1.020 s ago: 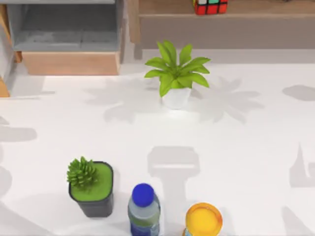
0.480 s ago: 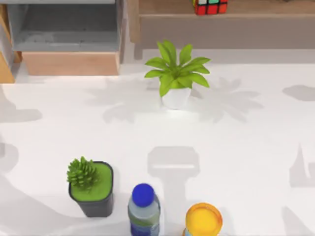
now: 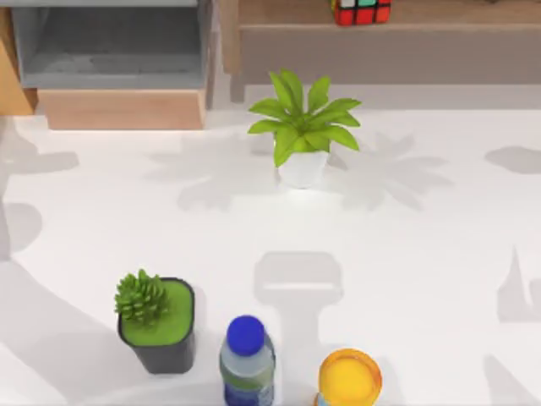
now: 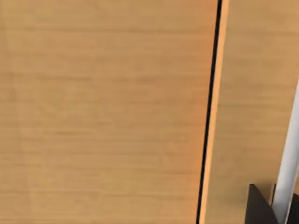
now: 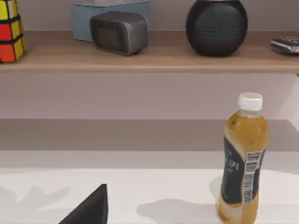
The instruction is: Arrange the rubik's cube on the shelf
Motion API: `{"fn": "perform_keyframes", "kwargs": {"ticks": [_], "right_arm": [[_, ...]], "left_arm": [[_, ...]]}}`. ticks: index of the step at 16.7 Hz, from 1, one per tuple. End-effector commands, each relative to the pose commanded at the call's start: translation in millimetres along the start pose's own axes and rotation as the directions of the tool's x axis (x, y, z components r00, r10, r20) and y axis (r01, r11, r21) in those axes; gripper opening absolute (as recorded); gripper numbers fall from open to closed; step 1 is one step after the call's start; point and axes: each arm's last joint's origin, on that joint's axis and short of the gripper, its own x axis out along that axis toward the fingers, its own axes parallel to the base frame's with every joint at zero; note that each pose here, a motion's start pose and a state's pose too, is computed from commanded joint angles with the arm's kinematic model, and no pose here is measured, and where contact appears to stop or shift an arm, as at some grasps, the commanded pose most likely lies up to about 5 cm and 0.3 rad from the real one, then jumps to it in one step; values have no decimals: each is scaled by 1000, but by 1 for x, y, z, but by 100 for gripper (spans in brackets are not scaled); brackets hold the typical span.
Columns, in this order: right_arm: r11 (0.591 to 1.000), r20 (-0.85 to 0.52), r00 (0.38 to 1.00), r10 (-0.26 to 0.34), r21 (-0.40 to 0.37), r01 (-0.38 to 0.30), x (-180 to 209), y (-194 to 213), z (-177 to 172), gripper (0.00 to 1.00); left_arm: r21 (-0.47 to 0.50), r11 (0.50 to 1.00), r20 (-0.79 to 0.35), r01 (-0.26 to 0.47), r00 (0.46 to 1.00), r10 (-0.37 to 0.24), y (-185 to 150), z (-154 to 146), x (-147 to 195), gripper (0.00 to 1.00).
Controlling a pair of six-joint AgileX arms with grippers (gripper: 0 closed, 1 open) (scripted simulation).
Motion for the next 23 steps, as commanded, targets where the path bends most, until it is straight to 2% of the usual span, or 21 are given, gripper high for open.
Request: {"fn": "perform_keyframes", "kwargs": {"ticks": [2,6,19,23], "right_arm": [[1000,0,1000,0,0,0,0,0,0,100],[1000,0,1000,0,0,0,0,0,0,100],[1000,0,1000,0,0,0,0,0,0,100],[1000,0,1000,0,0,0,0,0,0,100]], "left_arm": [[-11,1000,-2,21,1000,-21,-6,3,8,0],[-12,1000,-3,22,1000,-22,-7,3,9,0],[-12,1000,-3,22,1000,-22,-7,3,9,98],[-12,1000,-3,22,1000,-22,-7,3,9,100]]}}
